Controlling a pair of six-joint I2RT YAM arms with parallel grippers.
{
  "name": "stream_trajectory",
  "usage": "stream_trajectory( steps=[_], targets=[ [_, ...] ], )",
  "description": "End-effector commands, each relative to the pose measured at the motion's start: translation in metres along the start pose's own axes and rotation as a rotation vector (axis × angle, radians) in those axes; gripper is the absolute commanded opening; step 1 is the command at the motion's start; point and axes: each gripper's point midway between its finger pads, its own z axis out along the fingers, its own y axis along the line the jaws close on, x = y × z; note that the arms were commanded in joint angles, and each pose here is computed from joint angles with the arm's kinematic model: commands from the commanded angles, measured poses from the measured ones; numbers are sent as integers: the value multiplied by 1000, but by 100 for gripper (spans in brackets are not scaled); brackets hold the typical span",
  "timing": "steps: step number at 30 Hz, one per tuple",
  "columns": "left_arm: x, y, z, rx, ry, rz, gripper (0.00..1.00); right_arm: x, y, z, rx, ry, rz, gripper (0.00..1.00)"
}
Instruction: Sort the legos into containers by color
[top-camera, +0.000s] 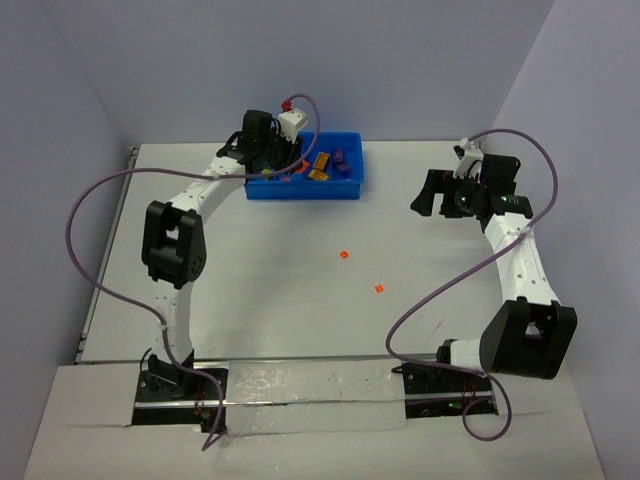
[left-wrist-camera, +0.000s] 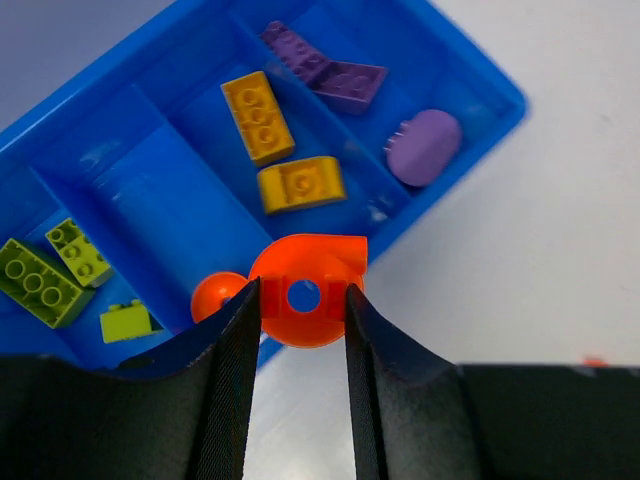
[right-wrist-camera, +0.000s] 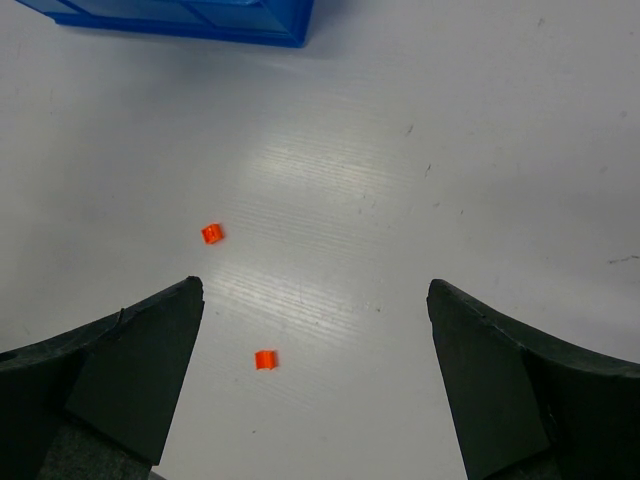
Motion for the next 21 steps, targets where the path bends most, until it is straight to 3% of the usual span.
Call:
stream_trajectory(
  steps=[1, 11, 15, 18, 21],
  targets=[
    [-32, 41, 15, -137, -92, -12, 17, -20, 2, -7, -3, -48, -12, 100],
    [-10, 76, 47, -236, -62, 6, 20, -18, 1, -4, -3, -37, -4, 100],
    [-4, 81, 52, -244, -43, 17, 28, -18, 0, -3, -1, -37, -4, 100],
    [-10, 87, 51, -271, -57, 31, 57, -18, 0, -4, -1, -33, -11, 100],
    [-18, 90, 48, -283, -67, 40, 72, -14, 1, -3, -5, -22, -21, 100]
  ],
)
